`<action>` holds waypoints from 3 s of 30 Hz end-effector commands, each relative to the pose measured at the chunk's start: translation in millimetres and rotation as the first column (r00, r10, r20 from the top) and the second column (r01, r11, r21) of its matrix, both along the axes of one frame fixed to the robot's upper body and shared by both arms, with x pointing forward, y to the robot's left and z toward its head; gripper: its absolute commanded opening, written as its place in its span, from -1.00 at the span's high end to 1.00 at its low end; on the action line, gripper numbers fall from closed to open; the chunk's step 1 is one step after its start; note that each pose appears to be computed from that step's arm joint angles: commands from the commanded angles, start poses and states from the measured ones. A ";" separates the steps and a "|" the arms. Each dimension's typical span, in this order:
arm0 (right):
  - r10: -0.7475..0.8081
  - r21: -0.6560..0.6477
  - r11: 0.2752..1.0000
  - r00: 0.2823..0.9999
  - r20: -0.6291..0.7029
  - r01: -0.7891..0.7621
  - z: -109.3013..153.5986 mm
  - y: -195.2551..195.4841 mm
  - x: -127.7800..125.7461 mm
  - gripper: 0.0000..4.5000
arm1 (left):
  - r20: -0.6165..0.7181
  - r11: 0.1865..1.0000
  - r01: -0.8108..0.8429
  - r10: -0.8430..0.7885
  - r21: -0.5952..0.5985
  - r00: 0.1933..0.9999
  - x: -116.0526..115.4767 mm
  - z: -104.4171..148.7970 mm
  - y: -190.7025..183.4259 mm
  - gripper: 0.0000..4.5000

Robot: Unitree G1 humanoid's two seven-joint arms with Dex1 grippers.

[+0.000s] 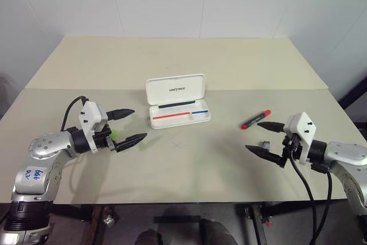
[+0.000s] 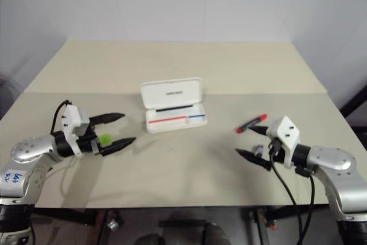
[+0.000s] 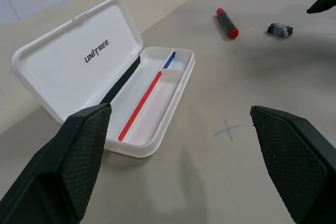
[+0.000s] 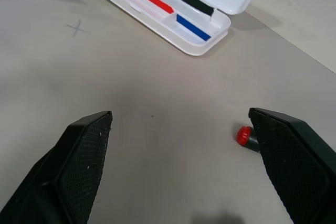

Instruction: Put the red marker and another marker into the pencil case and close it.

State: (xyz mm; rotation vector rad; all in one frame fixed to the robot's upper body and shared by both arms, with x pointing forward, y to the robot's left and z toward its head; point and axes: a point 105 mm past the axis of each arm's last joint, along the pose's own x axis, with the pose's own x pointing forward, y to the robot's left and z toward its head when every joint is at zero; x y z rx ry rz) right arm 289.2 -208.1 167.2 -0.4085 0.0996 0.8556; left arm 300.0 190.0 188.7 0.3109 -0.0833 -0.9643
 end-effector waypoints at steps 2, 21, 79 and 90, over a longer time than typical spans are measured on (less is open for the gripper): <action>0.003 -0.015 1.000 0.998 0.064 -0.002 23.3 -8.1 0.7 -0.96 | 0.060 1.000 0.006 -0.007 0.023 0.998 3.3 15.5 3.7 -1.00; 0.202 0.056 0.977 0.975 0.096 -0.207 62.5 44.1 7.7 -0.99 | 0.029 0.992 0.026 -0.030 0.126 0.999 16.1 20.0 4.8 -0.92; 0.212 0.116 0.966 0.965 0.155 -0.231 65.6 68.0 7.9 -1.00 | -0.142 0.904 0.100 -0.044 0.416 0.989 102.3 -48.4 -68.1 -0.01; 0.206 0.121 0.966 0.965 0.162 -0.227 70.5 66.2 7.0 -1.00 | -0.175 0.881 0.153 -0.082 0.447 0.981 98.1 -57.2 -72.4 1.00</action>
